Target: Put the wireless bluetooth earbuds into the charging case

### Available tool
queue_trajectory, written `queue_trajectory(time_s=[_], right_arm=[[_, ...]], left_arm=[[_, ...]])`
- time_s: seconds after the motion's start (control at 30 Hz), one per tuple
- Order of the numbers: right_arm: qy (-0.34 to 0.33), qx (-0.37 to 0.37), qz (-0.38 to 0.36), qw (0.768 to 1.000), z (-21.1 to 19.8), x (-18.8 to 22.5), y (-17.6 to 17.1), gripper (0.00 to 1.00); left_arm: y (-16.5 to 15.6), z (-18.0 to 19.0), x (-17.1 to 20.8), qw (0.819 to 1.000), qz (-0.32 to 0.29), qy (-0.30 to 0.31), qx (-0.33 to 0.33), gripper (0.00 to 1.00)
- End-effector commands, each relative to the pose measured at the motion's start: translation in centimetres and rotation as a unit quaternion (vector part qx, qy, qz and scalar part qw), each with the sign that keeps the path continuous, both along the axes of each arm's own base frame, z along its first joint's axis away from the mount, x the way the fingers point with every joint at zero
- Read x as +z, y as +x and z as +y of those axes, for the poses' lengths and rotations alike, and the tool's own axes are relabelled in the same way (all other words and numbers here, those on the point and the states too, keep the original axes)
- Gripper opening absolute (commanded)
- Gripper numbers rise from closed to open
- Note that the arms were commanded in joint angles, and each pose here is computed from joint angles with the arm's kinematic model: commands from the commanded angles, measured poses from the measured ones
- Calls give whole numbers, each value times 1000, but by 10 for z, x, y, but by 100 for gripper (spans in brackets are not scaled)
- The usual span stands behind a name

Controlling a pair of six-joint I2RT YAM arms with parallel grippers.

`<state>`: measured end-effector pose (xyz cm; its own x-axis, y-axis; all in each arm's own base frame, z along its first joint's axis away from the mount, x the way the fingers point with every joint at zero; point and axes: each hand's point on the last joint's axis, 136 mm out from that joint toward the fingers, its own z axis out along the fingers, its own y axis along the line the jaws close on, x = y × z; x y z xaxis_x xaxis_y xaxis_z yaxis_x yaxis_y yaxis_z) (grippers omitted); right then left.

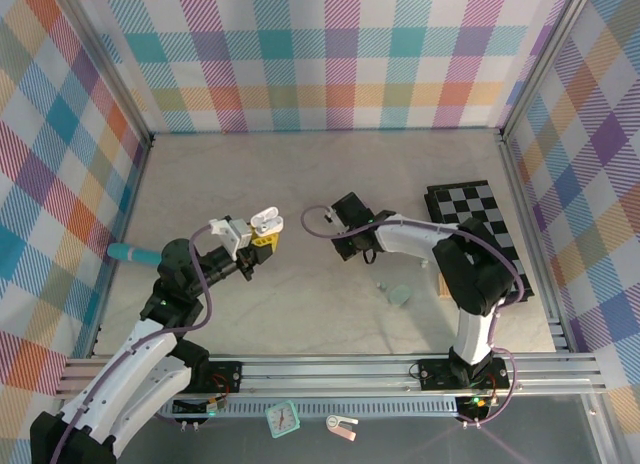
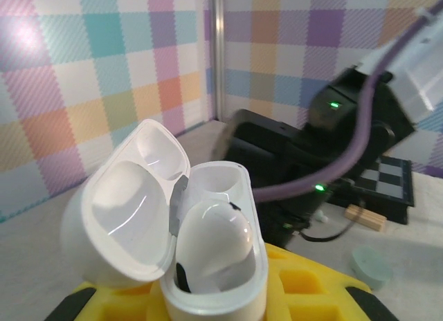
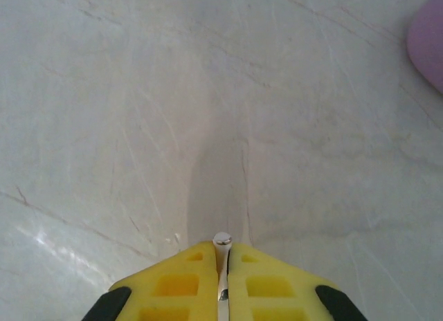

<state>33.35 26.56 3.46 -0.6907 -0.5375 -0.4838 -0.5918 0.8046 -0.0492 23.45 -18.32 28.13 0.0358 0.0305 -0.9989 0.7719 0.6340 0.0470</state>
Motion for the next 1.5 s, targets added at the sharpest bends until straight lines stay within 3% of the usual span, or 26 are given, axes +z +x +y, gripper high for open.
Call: queue_trajectory(time_s=[0.0,0.17,0.33,0.53,0.6,0.83,1.07,1.27,1.47], right_arm=[[-6,6,-39,999,-6,3,-3,10],[-17,9,-83,996,-10,1,-16,10],[17,-6,-85,996,-6,2,-37,12],[73,6,-44,996,7,3,-73,29],[99,13,-39,994,11,15,-79,40],[188,-75,-10,979,-2,48,-65,54],[277,-234,146,920,-24,37,-47,54],[265,-213,205,918,-12,25,-47,49],[247,-215,217,920,-11,10,-43,43]], left_arm=[[9,15,14,999,-11,-11,44,2],[24,32,10,995,3,-10,101,2],[28,33,8,995,8,-6,102,2],[30,25,6,996,14,3,83,2],[30,23,5,997,16,5,76,2],[32,14,2,998,24,7,51,2],[33,7,-2,999,33,7,30,2],[33,3,-5,999,38,7,15,2],[32,1,-6,999,42,5,8,3]])
